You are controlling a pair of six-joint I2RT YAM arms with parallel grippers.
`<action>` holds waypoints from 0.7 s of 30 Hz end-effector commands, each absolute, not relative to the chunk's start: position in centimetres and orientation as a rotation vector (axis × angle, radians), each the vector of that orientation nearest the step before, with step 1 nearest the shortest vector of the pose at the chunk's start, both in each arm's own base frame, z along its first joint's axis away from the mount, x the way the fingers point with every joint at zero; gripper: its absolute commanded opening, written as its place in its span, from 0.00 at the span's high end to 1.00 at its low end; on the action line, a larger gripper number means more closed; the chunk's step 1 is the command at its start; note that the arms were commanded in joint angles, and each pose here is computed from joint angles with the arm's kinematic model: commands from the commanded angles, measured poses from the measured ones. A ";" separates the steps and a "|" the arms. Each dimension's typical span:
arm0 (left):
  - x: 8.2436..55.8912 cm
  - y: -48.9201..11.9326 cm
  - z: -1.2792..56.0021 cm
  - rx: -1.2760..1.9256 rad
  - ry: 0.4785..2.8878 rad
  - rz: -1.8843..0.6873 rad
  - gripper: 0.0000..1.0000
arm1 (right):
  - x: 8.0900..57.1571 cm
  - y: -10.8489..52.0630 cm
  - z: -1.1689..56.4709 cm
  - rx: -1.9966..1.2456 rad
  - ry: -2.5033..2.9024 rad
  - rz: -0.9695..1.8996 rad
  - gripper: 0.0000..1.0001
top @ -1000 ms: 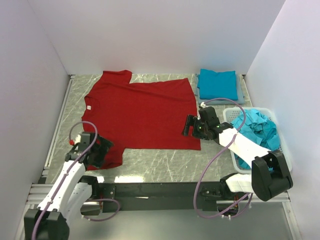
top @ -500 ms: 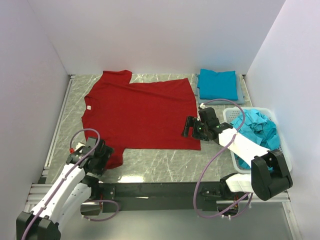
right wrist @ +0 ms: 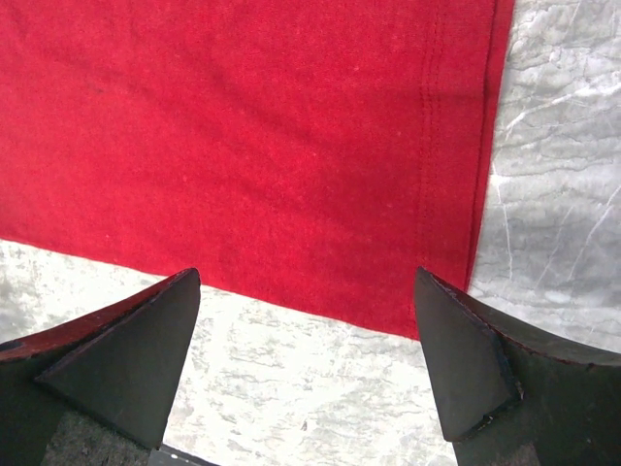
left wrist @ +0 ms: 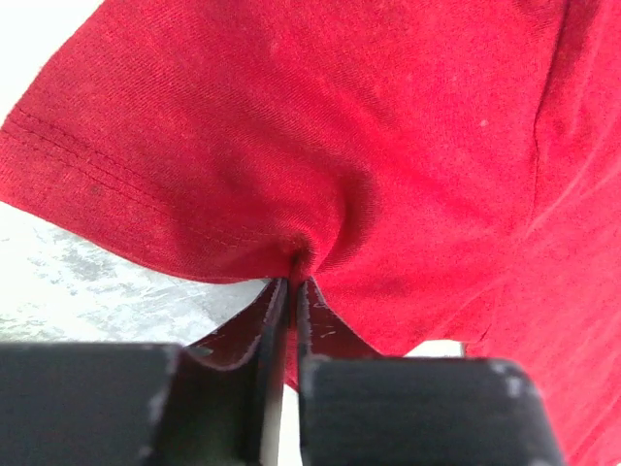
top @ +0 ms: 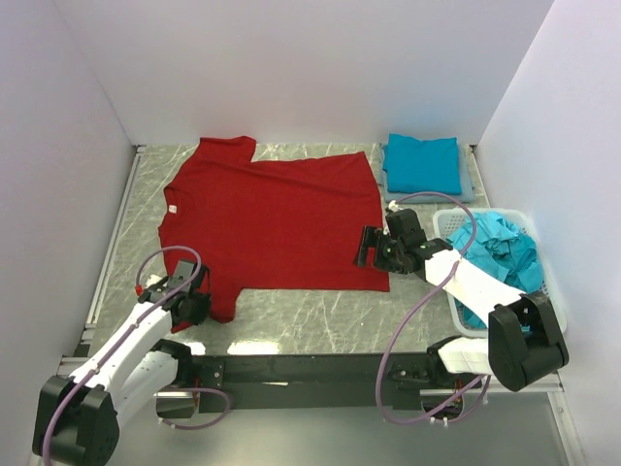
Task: Fold and stack the t-shirts
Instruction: Fold the tshirt
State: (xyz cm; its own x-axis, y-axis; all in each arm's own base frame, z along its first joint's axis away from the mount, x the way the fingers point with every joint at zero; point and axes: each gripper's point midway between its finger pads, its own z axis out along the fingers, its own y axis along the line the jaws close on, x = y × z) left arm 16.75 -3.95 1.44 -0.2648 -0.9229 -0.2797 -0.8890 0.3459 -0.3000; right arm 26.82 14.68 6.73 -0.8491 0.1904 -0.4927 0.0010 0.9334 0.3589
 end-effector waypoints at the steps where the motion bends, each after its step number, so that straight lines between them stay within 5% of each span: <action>1: 15.9 -3.1 0.7 -1.597 2.194 -0.060 0.91 | 27.0 13.8 7.2 0.153 2.530 0.433 0.03; 2: 15.9 -3.1 0.6 -1.593 2.199 -0.066 0.99 | 27.0 13.5 7.1 0.170 2.528 0.413 0.03; 15: 17.3 -4.2 3.0 -1.436 2.220 -0.208 0.99 | 24.1 8.9 4.3 0.477 2.589 0.226 0.04; 21: 17.4 -4.5 3.5 -1.420 2.227 -0.223 1.00 | 23.8 10.0 3.1 0.507 2.616 0.300 0.22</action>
State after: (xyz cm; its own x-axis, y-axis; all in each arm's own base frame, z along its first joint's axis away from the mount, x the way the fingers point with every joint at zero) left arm 16.75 -4.14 2.22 -0.3265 -0.8952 -0.3034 -0.8312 0.4248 -0.3588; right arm 23.24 9.63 3.20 -0.8433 0.3631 -0.3963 0.2759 0.9252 0.2606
